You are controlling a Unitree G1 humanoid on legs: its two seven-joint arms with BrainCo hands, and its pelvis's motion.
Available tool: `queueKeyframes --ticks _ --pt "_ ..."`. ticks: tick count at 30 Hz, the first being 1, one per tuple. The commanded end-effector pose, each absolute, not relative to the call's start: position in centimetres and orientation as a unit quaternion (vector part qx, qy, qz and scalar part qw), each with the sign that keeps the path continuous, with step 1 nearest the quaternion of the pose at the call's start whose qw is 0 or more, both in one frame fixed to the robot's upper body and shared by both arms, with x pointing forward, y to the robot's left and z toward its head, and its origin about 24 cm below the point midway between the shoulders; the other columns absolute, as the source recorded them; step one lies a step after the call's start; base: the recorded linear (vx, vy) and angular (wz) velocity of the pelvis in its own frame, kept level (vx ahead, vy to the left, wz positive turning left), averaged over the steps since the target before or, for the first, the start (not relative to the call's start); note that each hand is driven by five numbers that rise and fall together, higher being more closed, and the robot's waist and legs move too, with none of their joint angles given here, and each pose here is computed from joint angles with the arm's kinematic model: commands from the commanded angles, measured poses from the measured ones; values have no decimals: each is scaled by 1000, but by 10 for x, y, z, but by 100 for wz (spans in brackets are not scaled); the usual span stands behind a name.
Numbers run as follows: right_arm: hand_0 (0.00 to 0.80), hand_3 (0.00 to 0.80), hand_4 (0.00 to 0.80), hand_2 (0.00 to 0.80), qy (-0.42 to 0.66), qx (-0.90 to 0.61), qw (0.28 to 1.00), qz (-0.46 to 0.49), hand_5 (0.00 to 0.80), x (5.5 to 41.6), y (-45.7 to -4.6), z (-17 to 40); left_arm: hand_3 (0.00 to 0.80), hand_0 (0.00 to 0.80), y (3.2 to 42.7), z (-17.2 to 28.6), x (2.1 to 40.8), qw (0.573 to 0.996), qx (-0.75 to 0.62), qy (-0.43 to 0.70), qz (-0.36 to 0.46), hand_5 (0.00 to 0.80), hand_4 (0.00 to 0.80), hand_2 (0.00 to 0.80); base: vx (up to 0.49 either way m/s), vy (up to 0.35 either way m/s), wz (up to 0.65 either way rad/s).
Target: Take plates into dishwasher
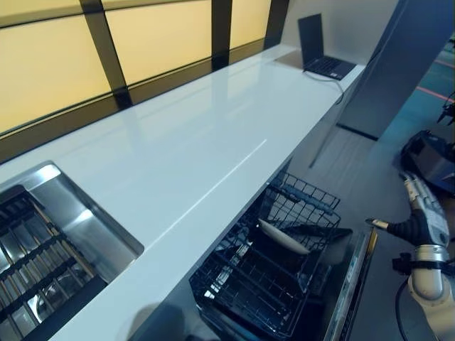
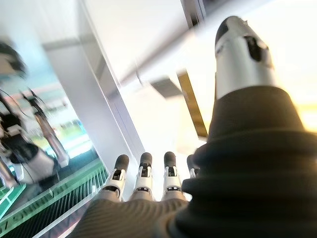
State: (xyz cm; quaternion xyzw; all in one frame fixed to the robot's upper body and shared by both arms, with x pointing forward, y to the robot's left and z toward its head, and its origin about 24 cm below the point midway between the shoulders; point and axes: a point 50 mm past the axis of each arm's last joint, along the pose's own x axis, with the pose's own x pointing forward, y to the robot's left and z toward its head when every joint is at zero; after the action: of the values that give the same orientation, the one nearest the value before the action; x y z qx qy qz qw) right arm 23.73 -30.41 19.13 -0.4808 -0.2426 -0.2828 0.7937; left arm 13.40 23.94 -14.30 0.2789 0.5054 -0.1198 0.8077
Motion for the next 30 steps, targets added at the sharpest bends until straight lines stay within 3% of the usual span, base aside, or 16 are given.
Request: queueKeyframes --ticks 1,19,30 --pt "0 0 0 0 -354 -459 768 -273 0 229 -292 241 0 0 241 -145 134 813 262 512 -91 0 0 0 35 26 0" --pt "0 0 0 0 -484 -454 748 -21 0 238 -204 306 0 0 228 -156 110 817 202 535 -72 0 0 0 113 105 7" --pt "0 0 0 0 -483 -436 760 12 0 268 -180 303 0 0 248 -153 110 807 213 550 -26 0 0 0 172 274 45"
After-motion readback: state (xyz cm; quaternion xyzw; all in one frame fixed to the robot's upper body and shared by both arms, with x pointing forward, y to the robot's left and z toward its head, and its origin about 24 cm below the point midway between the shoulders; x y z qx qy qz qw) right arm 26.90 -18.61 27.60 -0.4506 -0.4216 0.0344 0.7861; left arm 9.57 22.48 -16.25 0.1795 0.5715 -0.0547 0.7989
